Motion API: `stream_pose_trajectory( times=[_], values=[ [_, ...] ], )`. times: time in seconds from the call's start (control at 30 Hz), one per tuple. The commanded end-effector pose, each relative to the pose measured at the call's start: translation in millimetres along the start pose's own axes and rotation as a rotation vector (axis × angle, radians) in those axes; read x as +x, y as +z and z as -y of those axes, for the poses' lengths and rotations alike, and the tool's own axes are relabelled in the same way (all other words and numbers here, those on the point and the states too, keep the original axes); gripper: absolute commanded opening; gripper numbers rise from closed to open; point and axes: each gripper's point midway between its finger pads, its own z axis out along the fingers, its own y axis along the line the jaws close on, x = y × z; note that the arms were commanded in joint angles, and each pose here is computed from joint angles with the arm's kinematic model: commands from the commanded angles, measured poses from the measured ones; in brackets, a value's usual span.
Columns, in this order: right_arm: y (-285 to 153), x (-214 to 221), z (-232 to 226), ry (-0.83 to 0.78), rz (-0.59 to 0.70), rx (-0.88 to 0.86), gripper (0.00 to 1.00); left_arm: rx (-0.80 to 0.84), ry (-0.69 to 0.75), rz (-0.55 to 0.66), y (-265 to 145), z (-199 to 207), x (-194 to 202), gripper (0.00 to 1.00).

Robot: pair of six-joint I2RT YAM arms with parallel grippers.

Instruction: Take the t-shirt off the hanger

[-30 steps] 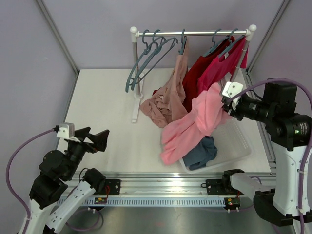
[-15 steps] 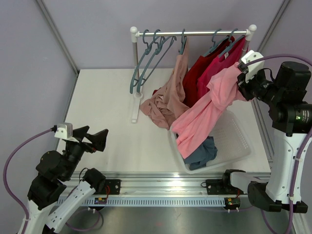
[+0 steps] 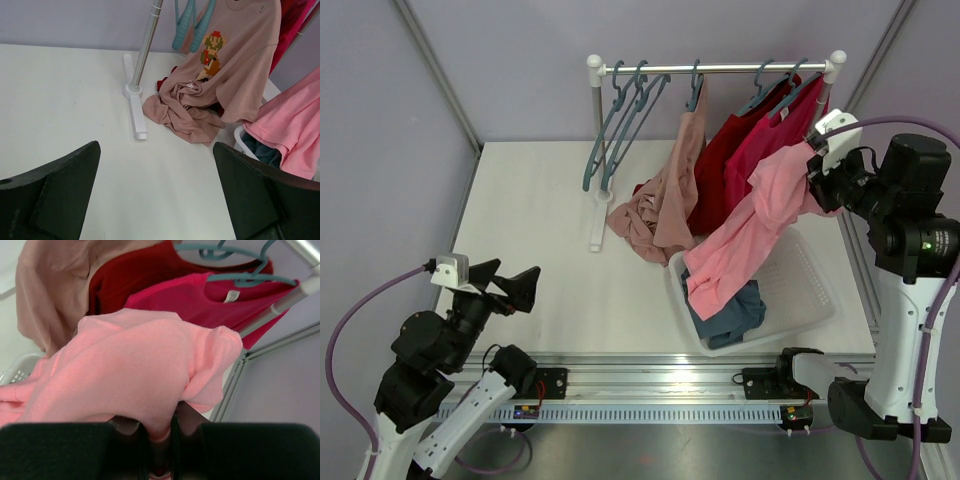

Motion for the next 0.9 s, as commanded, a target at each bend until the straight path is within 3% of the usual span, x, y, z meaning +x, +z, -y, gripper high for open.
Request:
stream_pose_trajectory(
  times=[0.0, 0.43, 0.7, 0.87],
  values=[
    [6, 17, -5, 0.002, -0.031, -0.010, 0.00, 0.031, 0.001, 0.062, -7, 5, -19, 0.99],
    [52, 113, -64, 0.073, -0.179, -0.256, 0.00, 0.037, -0.003, 0.054, -4, 6, -14, 0.99],
    [52, 149, -119, 0.094, -0.222, -0.542, 0.00, 0.042, -0.005, 0.048, -1, 8, -12, 0.99],
    [51, 214, -145, 0.101, -0.392, -0.638, 0.07, 0.048, -0.010, 0.047, 1, 9, -10, 0.99]
  ],
)
